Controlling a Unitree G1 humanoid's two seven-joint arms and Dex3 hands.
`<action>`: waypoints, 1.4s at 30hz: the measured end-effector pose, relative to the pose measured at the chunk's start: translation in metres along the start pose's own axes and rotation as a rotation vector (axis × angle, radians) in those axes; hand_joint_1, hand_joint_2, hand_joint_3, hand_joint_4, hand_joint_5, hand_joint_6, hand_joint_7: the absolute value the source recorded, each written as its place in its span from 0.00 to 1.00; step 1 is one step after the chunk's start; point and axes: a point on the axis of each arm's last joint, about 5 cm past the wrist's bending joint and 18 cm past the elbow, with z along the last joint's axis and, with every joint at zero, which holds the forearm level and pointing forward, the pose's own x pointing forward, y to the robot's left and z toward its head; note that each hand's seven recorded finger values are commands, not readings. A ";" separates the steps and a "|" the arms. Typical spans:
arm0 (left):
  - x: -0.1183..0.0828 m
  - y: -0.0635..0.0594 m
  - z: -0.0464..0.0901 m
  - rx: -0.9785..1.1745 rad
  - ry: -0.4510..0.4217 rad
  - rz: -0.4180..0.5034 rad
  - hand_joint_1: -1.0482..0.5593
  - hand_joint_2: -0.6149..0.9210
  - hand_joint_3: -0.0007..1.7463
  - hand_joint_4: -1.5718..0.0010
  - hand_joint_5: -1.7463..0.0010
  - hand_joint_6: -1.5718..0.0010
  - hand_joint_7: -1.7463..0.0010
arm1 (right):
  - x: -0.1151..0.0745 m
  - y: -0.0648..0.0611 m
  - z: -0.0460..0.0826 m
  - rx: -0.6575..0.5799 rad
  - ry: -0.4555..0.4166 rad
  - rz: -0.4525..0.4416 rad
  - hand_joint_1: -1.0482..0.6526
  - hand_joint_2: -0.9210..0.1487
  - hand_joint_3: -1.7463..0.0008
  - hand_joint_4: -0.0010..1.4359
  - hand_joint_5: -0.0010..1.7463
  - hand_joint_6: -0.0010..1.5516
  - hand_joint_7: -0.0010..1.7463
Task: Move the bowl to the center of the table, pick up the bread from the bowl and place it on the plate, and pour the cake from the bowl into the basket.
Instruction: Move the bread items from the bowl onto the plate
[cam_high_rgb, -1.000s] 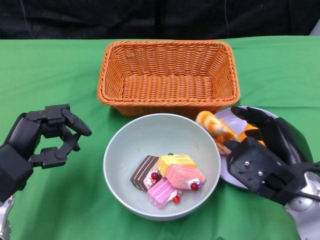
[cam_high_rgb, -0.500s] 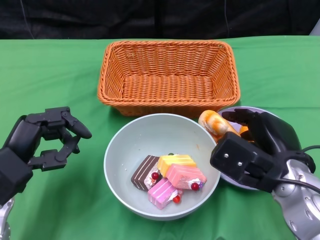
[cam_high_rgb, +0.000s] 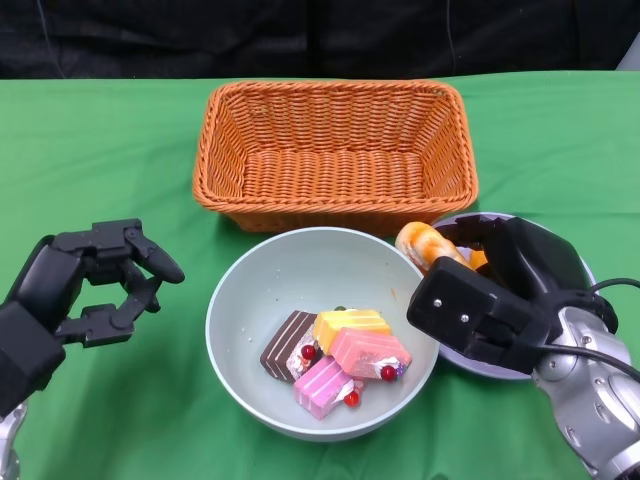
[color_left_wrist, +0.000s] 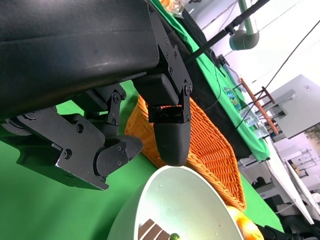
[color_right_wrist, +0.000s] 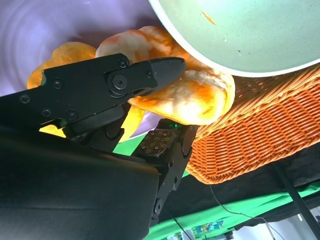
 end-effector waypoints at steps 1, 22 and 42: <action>0.000 0.000 0.000 0.000 0.000 0.000 0.69 0.82 0.51 0.47 0.21 0.45 0.41 | 0.000 0.000 0.000 0.000 -0.001 0.000 0.38 0.00 0.96 0.80 0.13 0.54 0.02; 0.000 0.000 0.000 0.000 -0.001 0.000 0.70 0.82 0.51 0.47 0.22 0.45 0.41 | 0.003 0.002 -0.008 0.069 0.014 -0.040 0.46 0.00 0.97 0.51 0.81 0.74 0.05; 0.000 -0.001 0.000 -0.005 -0.002 0.000 0.69 0.81 0.52 0.46 0.23 0.44 0.42 | 0.006 -0.030 -0.011 0.691 0.182 -0.063 0.42 0.00 0.94 0.71 0.52 0.75 0.05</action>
